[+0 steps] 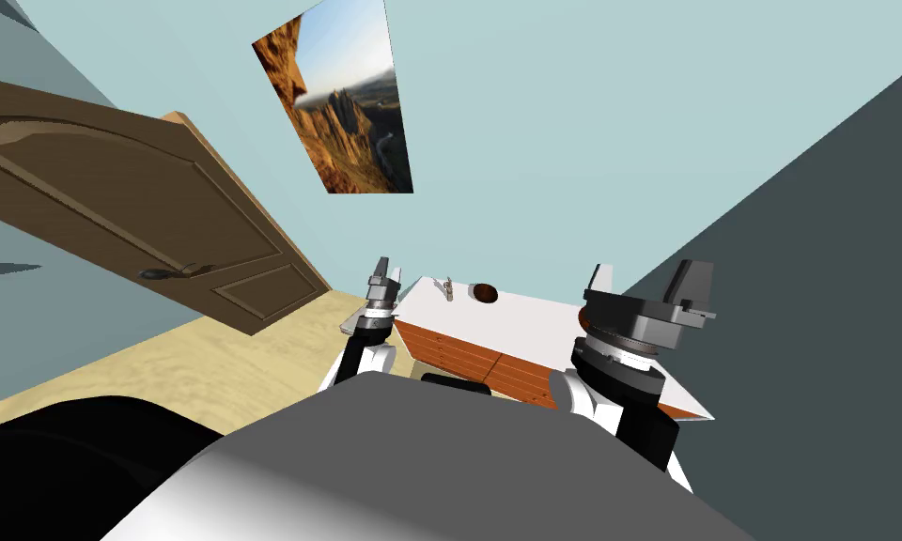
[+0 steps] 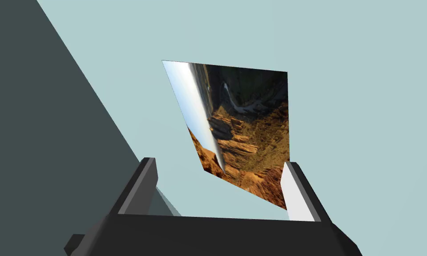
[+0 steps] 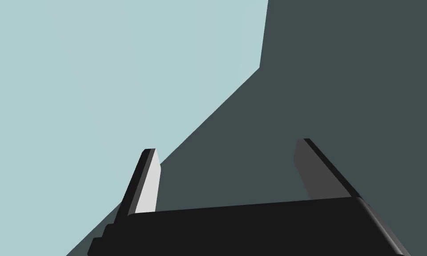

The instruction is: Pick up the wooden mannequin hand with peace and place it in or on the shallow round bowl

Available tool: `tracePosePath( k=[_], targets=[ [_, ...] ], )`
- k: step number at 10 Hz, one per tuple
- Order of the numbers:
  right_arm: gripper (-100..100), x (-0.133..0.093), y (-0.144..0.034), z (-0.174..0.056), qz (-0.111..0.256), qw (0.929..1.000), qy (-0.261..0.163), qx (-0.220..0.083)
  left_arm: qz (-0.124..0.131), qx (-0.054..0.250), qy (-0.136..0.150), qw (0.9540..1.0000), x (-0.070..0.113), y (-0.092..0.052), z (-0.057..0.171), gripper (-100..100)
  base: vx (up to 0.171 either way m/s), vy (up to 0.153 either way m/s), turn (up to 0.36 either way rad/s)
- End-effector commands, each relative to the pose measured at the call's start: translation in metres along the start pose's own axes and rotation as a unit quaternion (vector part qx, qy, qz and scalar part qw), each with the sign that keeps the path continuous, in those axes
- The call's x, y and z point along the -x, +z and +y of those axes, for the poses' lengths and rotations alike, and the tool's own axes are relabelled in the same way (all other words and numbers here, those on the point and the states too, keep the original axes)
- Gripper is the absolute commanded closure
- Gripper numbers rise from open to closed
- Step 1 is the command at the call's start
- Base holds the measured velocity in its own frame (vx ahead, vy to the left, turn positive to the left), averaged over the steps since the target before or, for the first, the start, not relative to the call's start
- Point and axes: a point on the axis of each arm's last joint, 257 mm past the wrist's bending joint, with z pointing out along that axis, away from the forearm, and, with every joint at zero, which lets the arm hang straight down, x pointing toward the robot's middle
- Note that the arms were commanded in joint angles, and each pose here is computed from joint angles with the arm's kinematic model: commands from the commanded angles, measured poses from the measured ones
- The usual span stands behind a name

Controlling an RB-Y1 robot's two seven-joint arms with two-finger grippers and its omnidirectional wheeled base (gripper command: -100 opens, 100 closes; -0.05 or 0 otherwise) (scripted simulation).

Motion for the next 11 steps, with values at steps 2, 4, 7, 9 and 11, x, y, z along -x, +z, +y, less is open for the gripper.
tracePosePath(
  k=[2, 4, 7, 9, 11],
  targets=[
    [0, 0.0, 0.0, 0.0, 0.0, 1.0, 0.0, 0.0, 0.021, 0.019, 0.024, 0.9993, -0.002, 0.0, 0.019, -100, -0.043, -0.09, -0.124],
    [0, 0.0, 0.0, 0.0, 0.0, 1.0, 0.0, 0.0, 0.041, 0.05, 0.059, 0.9962, 0.0, 0.0, 0.05, -100, -0.12, -0.187, -0.179],
    [0, 0.0, 0.0, 0.0, 0.0, 1.0, 0.0, 0.0, 0.053, 0.075, 0.088, 0.9918, 0.005, 0.0, 0.076, -100, -0.061, -0.125, -0.095],
    [0, 0.0, 0.0, 0.0, 0.0, 1.0, 0.0, 0.0, 0.058, 0.09, 0.104, 0.9888, 0.009, 0.0, 0.09, -100, -0.061, -0.156, -0.126],
    [0, 0.0, 0.0, 0.0, 0.0, 1.0, 0.0, 0.0, 0.067, 0.117, 0.137, 0.9813, 0.019, 0.001, 0.117, -100, -0.047, -0.11, -0.149]
  ],
)
